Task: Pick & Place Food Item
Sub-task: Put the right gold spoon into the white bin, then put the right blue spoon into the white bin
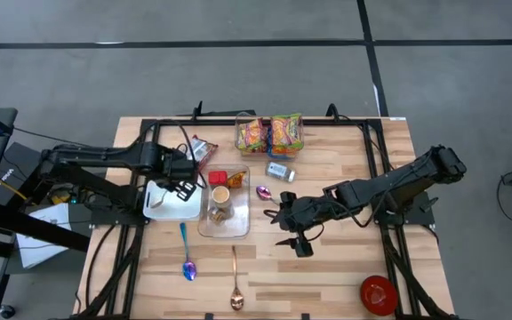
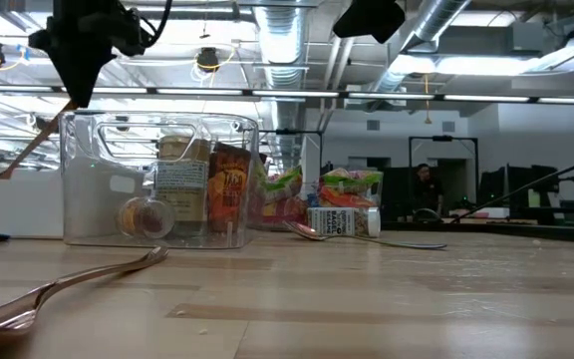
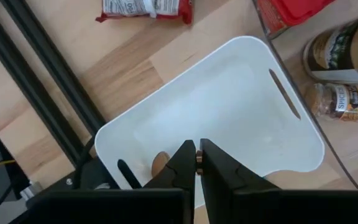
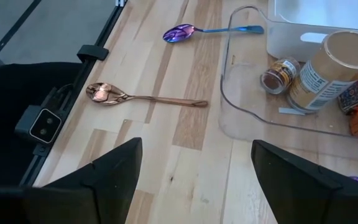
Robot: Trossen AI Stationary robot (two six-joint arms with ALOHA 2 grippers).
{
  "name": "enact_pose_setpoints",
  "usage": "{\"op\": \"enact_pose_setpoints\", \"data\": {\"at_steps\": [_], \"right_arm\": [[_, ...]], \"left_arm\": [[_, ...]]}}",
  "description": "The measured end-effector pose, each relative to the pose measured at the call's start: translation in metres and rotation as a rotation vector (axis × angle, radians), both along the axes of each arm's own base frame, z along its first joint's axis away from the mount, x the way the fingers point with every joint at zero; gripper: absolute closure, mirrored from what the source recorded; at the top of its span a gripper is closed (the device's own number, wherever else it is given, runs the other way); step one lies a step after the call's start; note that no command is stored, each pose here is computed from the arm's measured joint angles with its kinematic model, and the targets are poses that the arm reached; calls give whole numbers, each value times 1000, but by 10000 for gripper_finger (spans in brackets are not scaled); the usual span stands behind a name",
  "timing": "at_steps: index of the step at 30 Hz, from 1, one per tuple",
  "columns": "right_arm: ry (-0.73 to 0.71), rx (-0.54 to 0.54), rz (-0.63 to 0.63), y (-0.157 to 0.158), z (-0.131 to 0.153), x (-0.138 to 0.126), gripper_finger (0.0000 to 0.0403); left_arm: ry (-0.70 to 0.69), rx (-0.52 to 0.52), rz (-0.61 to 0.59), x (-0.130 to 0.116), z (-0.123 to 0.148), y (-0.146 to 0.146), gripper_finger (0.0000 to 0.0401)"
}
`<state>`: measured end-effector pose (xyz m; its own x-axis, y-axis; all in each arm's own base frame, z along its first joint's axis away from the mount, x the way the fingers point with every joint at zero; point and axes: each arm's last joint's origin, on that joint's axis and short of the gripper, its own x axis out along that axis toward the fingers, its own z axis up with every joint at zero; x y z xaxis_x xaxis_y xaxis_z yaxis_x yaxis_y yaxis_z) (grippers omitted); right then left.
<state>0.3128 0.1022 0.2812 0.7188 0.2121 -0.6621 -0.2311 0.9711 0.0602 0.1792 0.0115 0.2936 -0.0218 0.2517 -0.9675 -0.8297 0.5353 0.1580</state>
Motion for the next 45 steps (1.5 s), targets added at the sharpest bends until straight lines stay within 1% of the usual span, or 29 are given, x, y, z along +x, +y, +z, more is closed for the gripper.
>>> {"op": "enact_pose_setpoints", "data": {"at_steps": [4, 9, 20, 25, 30, 34, 40, 42, 45], "right_arm": [[3, 0, 0, 0, 0, 0, 107], [4, 0, 0, 0, 0, 0, 107], [3, 2, -2, 0, 0, 0, 107], [4, 2, -2, 0, 0, 0, 107], [3, 2, -2, 0, 0, 0, 107], [3, 2, -2, 0, 0, 0, 107], [23, 9, -13, 0, -1, -1, 107], [29, 9, -13, 0, -2, -2, 107], [30, 8, -6, 2, -2, -3, 107]], "left_arm": [[-6, 0, -20, 2, -6, 3, 391], [-8, 4, -37, 3, -10, 5, 365], [-57, 34, -99, 9, -9, 6, 279], [-63, 36, -165, 12, -9, 6, 241], [-114, -26, -292, 18, -9, 2, 222], [-159, -119, -447, 23, -8, -8, 222], [-206, -247, -683, 26, -7, -36, 232], [-224, -272, -748, 26, -7, -49, 234], [-281, -279, -860, 27, -5, -72, 235]]}}
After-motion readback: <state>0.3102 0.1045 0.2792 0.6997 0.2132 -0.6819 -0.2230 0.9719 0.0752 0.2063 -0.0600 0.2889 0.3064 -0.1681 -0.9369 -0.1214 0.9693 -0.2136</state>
